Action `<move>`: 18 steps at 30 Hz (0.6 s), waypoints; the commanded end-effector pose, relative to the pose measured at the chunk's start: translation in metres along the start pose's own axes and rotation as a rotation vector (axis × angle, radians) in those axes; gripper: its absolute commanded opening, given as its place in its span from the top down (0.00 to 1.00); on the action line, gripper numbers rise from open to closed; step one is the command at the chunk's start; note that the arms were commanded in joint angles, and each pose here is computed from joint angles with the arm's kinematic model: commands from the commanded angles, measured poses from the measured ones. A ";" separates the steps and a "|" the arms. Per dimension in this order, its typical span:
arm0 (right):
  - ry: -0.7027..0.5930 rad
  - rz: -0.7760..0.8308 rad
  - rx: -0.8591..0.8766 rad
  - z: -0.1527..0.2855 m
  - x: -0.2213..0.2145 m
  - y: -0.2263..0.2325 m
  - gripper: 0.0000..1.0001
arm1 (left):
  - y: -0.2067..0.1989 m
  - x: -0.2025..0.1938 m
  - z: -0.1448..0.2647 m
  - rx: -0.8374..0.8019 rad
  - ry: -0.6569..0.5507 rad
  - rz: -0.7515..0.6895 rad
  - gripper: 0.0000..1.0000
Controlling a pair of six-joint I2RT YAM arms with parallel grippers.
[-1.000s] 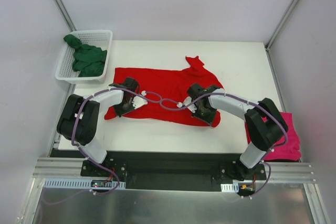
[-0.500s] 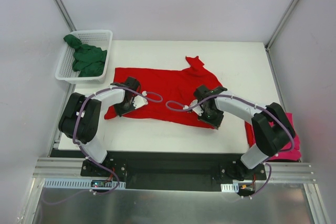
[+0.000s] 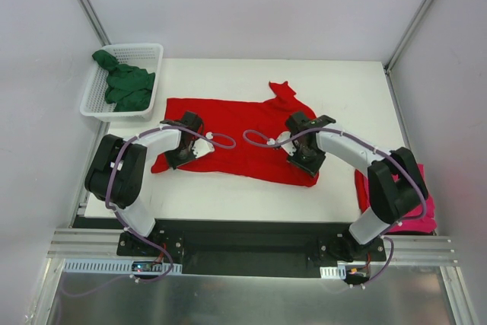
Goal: Fold and stack the t-shirts
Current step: Fold the flattened tshirt in 1/3 of the way
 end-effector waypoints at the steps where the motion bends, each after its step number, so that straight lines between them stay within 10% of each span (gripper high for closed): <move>1: -0.049 -0.006 0.020 0.020 0.008 0.005 0.67 | -0.025 -0.020 -0.015 -0.100 0.091 -0.020 1.00; 18: -0.078 0.066 0.198 0.009 0.030 0.047 0.66 | -0.024 -0.016 -0.017 -0.085 0.109 -0.043 1.00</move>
Point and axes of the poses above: each gripper's point midway between its finger pads, its own z axis back along the fingers, its own y axis along the line the jaws close on, x = y × z, the point moved 2 cm from there along z, back along the fingers, and after that the axes turned 2 degrees about z, right-handed, at the moved point
